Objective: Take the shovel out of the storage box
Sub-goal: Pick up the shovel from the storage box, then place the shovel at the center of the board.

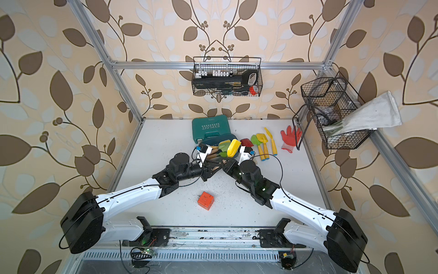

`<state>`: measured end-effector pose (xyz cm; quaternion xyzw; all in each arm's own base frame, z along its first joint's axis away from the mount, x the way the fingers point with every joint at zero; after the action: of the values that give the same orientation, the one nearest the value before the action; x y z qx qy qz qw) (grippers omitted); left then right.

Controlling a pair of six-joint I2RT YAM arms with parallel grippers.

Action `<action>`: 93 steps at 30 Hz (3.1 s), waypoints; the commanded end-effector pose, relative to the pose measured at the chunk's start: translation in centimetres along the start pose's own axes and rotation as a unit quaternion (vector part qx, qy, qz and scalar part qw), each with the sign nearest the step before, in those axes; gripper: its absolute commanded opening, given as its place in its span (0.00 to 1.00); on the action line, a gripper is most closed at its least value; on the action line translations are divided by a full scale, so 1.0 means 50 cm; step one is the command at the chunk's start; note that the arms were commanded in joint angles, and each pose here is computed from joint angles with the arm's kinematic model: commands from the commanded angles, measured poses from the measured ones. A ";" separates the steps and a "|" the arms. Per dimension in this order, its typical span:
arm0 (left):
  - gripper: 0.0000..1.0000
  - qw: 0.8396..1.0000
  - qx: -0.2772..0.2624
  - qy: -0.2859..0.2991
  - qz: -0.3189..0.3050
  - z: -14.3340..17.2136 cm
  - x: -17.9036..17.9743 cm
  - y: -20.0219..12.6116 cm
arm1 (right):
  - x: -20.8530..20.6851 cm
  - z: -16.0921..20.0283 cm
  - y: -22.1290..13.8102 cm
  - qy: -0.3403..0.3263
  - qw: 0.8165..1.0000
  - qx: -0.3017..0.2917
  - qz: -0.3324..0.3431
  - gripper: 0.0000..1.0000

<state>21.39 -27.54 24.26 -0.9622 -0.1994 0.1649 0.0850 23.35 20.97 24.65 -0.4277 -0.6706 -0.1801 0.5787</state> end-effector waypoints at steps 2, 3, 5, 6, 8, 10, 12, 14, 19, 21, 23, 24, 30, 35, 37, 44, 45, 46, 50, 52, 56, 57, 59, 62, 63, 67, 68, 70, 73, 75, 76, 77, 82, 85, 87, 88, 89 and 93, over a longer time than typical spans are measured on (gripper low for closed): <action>0.11 0.999 -0.014 0.019 0.042 -0.030 -0.030 -0.005 | -0.001 -0.005 -0.010 -0.009 1.000 -0.016 0.001 0.28; 0.18 0.999 -0.007 0.018 0.045 -0.029 -0.031 -0.003 | -0.005 -0.007 -0.013 -0.011 1.000 -0.020 0.007 0.27; 0.28 0.999 0.000 0.018 0.045 -0.026 -0.030 0.001 | -0.011 -0.008 -0.017 -0.016 0.999 -0.023 0.016 0.22; 0.30 0.999 0.002 0.017 0.043 -0.024 -0.029 0.002 | -0.014 -0.009 -0.019 -0.021 0.999 -0.024 0.022 0.18; 0.34 0.999 0.003 0.018 0.039 -0.023 -0.027 0.001 | -0.018 -0.009 -0.022 -0.033 0.999 -0.023 0.032 0.13; 0.39 0.999 0.003 0.022 0.036 -0.025 -0.027 -0.003 | -0.022 -0.009 -0.025 -0.049 0.998 -0.018 0.047 0.13; 0.42 0.999 0.001 0.029 0.027 -0.028 -0.029 -0.013 | -0.028 -0.010 -0.031 -0.068 0.996 -0.012 0.065 0.13; 0.44 0.999 -0.002 0.038 0.014 -0.031 -0.029 -0.026 | -0.036 -0.011 -0.037 -0.087 0.993 -0.006 0.082 0.13; 0.51 0.998 -0.004 0.055 -0.022 -0.037 -0.028 -0.057 | -0.074 -0.029 -0.046 -0.129 0.982 0.037 0.136 0.10; 0.51 0.998 0.004 0.053 -0.039 -0.036 -0.021 -0.059 | -0.100 -0.043 -0.042 -0.127 0.978 0.062 0.154 0.09; 0.52 0.998 0.010 0.054 -0.044 -0.034 -0.019 -0.057 | -0.123 -0.052 -0.039 -0.145 0.969 0.087 0.178 0.09; 0.52 0.998 0.014 0.053 -0.045 -0.034 -0.017 -0.055 | -0.134 -0.057 -0.037 -0.150 0.966 0.099 0.187 0.09; 0.53 0.997 0.035 0.047 -0.056 -0.026 -0.007 -0.043 | -0.204 -0.062 -0.015 -0.159 0.944 0.167 0.236 0.13; 0.53 0.996 0.045 0.046 -0.059 -0.020 -0.003 -0.036 | -0.244 -0.065 0.003 -0.163 0.931 0.188 0.266 0.14; 0.53 0.996 0.049 0.046 -0.060 -0.018 -0.001 -0.035 | -0.260 -0.067 0.010 -0.157 0.929 0.193 0.274 0.14; 0.52 0.995 0.064 0.037 -0.066 -0.009 0.006 -0.026 | -0.290 -0.085 0.019 -0.145 0.924 0.201 0.290 0.16; 0.52 0.995 0.064 0.037 -0.068 -0.008 0.007 -0.025 | -0.293 -0.088 0.019 -0.143 0.924 0.202 0.291 0.17; 0.52 0.995 0.066 0.035 -0.070 -0.005 0.009 -0.024 | -0.297 -0.092 0.019 -0.139 0.924 0.203 0.292 0.19; 0.52 0.995 0.069 0.033 -0.071 -0.001 0.011 -0.022 | -0.315 -0.103 0.024 -0.128 0.923 0.214 0.294 0.23; 0.52 0.994 0.070 0.032 -0.072 0.000 0.012 -0.020 | -0.325 -0.106 0.025 -0.123 0.921 0.219 0.298 0.24; 0.52 0.994 0.071 0.031 -0.073 0.001 0.013 -0.018 | -0.341 -0.109 0.029 -0.118 0.918 0.229 0.302 0.24; 0.52 0.994 0.072 0.031 -0.073 0.001 0.013 -0.018 | -0.342 -0.109 0.030 -0.118 0.918 0.229 0.303 0.24; 0.52 0.994 0.073 0.030 -0.073 0.003 0.014 -0.017 | -0.347 -0.111 0.029 -0.116 0.917 0.229 0.305 0.24; 0.52 0.994 0.073 0.029 -0.072 0.003 0.014 -0.017 | -0.352 -0.113 0.029 -0.114 0.916 0.229 0.309 0.27; 0.52 0.994 0.073 0.030 -0.072 0.002 0.014 -0.017 | -0.354 -0.115 0.028 -0.113 0.916 0.228 0.311 0.30; 0.52 0.994 0.073 0.029 -0.072 0.002 0.013 -0.017 | -0.358 -0.119 0.026 -0.114 0.914 0.222 0.319 0.38; 0.52 0.994 0.072 0.030 -0.072 0.002 0.013 -0.018 | -0.358 -0.121 0.025 -0.113 0.914 0.220 0.320 0.40; 0.52 0.994 0.073 0.030 -0.072 0.002 0.013 -0.017 | -0.359 -0.124 0.023 -0.115 0.914 0.217 0.323 0.41; 0.52 0.994 0.073 0.029 -0.072 0.003 0.013 -0.017 | -0.360 -0.129 0.019 -0.115 0.914 0.212 0.327 0.42; 0.52 0.994 0.074 0.030 -0.074 0.004 0.014 -0.017 | -0.358 -0.133 0.014 -0.119 0.913 0.205 0.331 0.43; 0.52 0.994 0.075 0.030 -0.075 0.004 0.015 -0.017 | -0.354 -0.135 0.010 -0.123 0.913 0.200 0.333 0.43; 0.52 0.994 0.074 0.031 -0.077 0.004 0.016 -0.017 | -0.350 -0.138 0.006 -0.127 0.913 0.193 0.335 0.43; 0.52 0.990 0.081 0.038 -0.105 0.004 0.027 -0.020 | -0.310 -0.157 -0.025 -0.144 0.919 0.148 0.335 0.44; 0.52 0.984 0.091 0.045 -0.144 0.005 0.043 -0.023 | -0.260 -0.173 -0.038 -0.147 0.929 0.124 0.316 0.50; 0.53 0.979 0.101 0.052 -0.172 0.007 0.055 -0.024 | -0.216 -0.189 -0.045 -0.158 0.934 0.108 0.302 0.54; 0.54 0.975 0.108 0.054 -0.184 0.007 0.061 -0.023 | -0.191 -0.199 -0.049 -0.166 0.935 0.100 0.297 0.55; 0.58 0.973 0.112 0.058 -0.195 0.007 0.066 -0.022 | -0.167 -0.208 -0.052 -0.175 0.936 0.094 0.291 0.55; 0.60 0.966 0.131 0.082 -0.209 0.007 0.079 -0.012 | -0.100 -0.234 -0.053 -0.215 0.936 0.086 0.266 0.55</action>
<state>23.77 -25.15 22.12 -0.8970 -0.3461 0.1255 0.2446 28.63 9.26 22.38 -0.5625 -0.6457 0.1170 0.5031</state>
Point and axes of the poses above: each gripper's point midway between its finger pads, its own y axis out along the fingers, its own x axis along the line the jaws close on, z = x × y, the point moved 7 cm from there along -y, back along the fingers, and after that the axes turned 9 degrees about y, right-handed, at the moved point
